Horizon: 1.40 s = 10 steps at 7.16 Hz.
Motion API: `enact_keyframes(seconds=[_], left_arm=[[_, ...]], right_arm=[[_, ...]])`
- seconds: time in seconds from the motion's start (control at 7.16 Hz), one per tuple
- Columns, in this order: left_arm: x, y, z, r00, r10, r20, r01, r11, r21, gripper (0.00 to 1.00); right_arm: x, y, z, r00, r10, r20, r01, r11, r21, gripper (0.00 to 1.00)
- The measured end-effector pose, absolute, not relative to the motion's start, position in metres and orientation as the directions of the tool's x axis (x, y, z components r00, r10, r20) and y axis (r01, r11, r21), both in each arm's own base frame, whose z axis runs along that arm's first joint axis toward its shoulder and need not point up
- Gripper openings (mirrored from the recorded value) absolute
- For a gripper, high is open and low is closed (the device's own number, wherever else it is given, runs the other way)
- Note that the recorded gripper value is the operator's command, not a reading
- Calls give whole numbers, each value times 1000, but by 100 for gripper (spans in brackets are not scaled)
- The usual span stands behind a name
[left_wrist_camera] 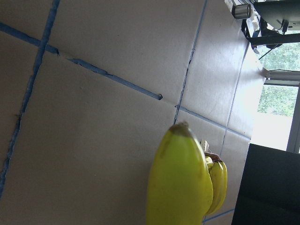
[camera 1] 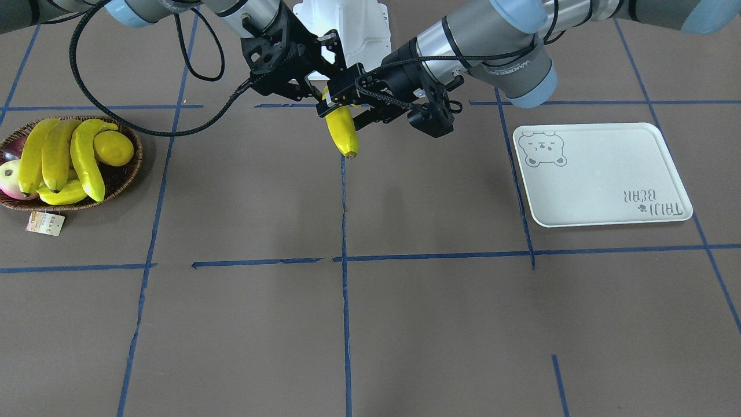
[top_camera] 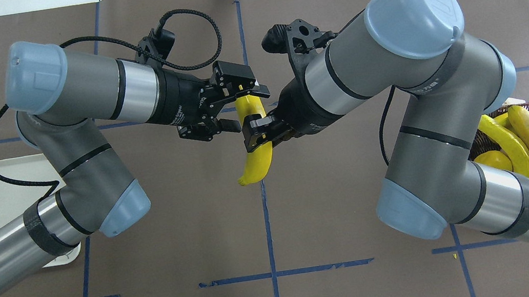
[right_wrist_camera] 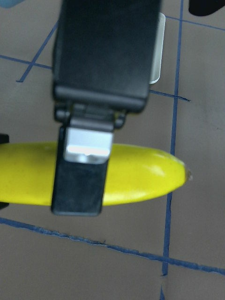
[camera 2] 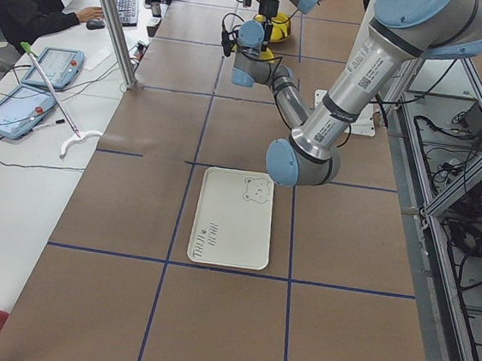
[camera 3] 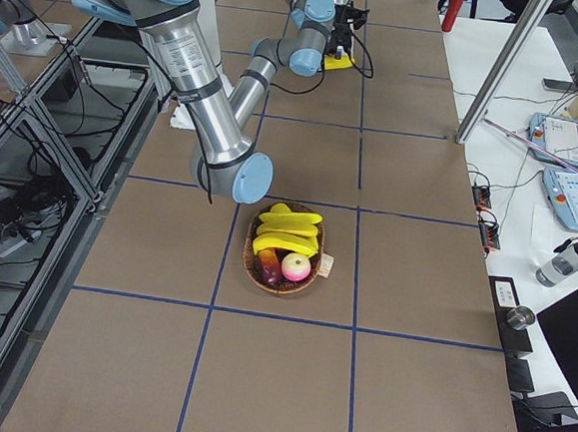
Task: Transfer all bananas from basket to plate
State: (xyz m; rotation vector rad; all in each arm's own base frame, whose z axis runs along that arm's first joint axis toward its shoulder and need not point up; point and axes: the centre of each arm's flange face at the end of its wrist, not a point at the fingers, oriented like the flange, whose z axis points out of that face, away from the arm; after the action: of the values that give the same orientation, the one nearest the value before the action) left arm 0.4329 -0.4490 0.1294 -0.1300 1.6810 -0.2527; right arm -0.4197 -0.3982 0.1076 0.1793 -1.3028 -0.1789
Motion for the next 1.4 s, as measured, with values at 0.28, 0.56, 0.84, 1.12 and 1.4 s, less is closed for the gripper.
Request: enact_keyframes(seconds=[0.28,0.56,0.84,1.12,1.4], left_arm=[[435,-447,129,-127,-228,-965,56,970,-237,0],[440,-443,134,-117,-224,-967,48,972,-231,0],[442,-441,138,-110,-211,-971,47,975,-217,0],[442,-442,140,-104,-209,-972,51,975,-215,0],[441,-450,166,-61,-227,-972,73,970,-231,0]], right_arm=[[-420,-397,106,253,-232,939,31,972,232,30],[-420,-397,106,252,-230,940,31,973,230,100],[-418,-396,103,248,-197,949,20,980,198,100],[-415,-394,99,239,-153,959,5,988,156,99],[-402,-391,96,228,-146,963,-10,988,152,99]])
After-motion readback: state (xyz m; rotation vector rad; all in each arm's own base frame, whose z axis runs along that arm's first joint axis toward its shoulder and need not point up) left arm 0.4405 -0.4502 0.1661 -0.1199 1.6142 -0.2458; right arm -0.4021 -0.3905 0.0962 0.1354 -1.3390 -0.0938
